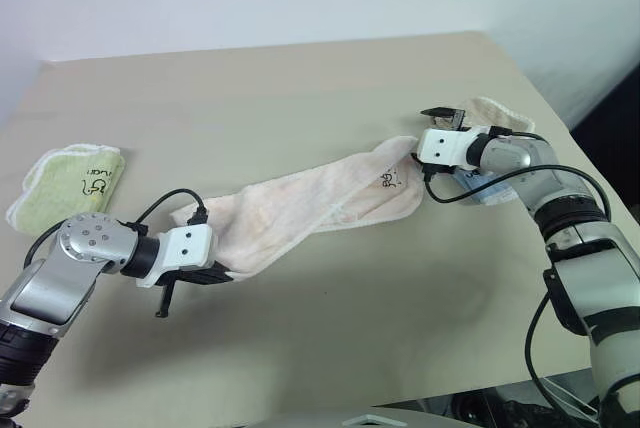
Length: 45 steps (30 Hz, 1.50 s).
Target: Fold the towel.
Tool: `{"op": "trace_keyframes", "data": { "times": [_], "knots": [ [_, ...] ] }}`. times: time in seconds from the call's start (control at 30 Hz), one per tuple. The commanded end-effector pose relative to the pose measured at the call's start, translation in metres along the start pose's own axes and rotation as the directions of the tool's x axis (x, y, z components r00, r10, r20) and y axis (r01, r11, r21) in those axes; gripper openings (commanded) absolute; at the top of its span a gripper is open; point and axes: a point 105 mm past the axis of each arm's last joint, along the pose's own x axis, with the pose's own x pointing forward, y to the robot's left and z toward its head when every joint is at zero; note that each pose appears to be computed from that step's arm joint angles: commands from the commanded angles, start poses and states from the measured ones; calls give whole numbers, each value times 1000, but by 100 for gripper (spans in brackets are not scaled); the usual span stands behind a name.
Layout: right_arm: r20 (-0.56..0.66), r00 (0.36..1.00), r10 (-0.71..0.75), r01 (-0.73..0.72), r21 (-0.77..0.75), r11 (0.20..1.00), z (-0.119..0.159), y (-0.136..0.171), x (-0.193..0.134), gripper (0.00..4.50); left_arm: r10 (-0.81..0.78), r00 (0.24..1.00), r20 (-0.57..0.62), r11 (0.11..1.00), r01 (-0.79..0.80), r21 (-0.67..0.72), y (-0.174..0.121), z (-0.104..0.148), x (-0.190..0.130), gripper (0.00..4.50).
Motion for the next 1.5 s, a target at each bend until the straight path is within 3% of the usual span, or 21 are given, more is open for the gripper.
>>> {"op": "trace_keyframes", "data": {
  "times": [0.03,0.1,0.2,0.6,0.73,0.87,0.93,1.03,1.13,1.23,1.4,1.47,1.5],
  "knots": [
    [29,998,-48,49,-38,998,9,-13,4,450,38,999,-2,999,-38,26,5,5,-8,2],
    [40,998,-58,59,-40,997,12,-16,5,450,44,999,-1,999,-44,27,6,5,-9,2],
    [47,998,-42,44,-41,998,12,-13,5,391,48,999,-5,999,-48,26,6,4,-9,0],
    [53,998,-32,33,-21,999,8,-8,0,1,63,998,1,998,-63,29,11,4,-7,0],
    [47,997,-59,60,-15,998,5,-13,-3,1,114,993,26,993,-115,22,19,7,-12,0],
    [43,991,-129,129,-9,992,2,-31,-11,1,401,904,147,916,-395,-69,68,21,-41,0],
    [46,983,-176,174,34,984,3,-45,-16,1,575,796,189,818,-551,-167,98,24,-61,0],
    [42,965,-259,255,89,963,3,-75,-26,1,811,553,192,584,-745,-322,143,23,-104,0],
    [29,953,-301,296,110,949,3,-93,-33,1,903,400,157,427,-791,-439,169,20,-128,0],
    [9,912,-411,407,117,906,7,-141,-51,1,957,222,188,290,-793,-536,196,40,-162,0],
    [65,879,-473,458,165,873,17,-179,-84,1,949,132,285,275,-787,-553,198,67,-201,0],
    [99,884,-456,434,187,881,18,-180,-93,1,943,135,305,290,-784,-549,192,67,-208,0],
    [121,898,-424,396,202,896,19,-175,-96,1,927,175,331,337,-774,-535,184,67,-207,0]
  ]
}}
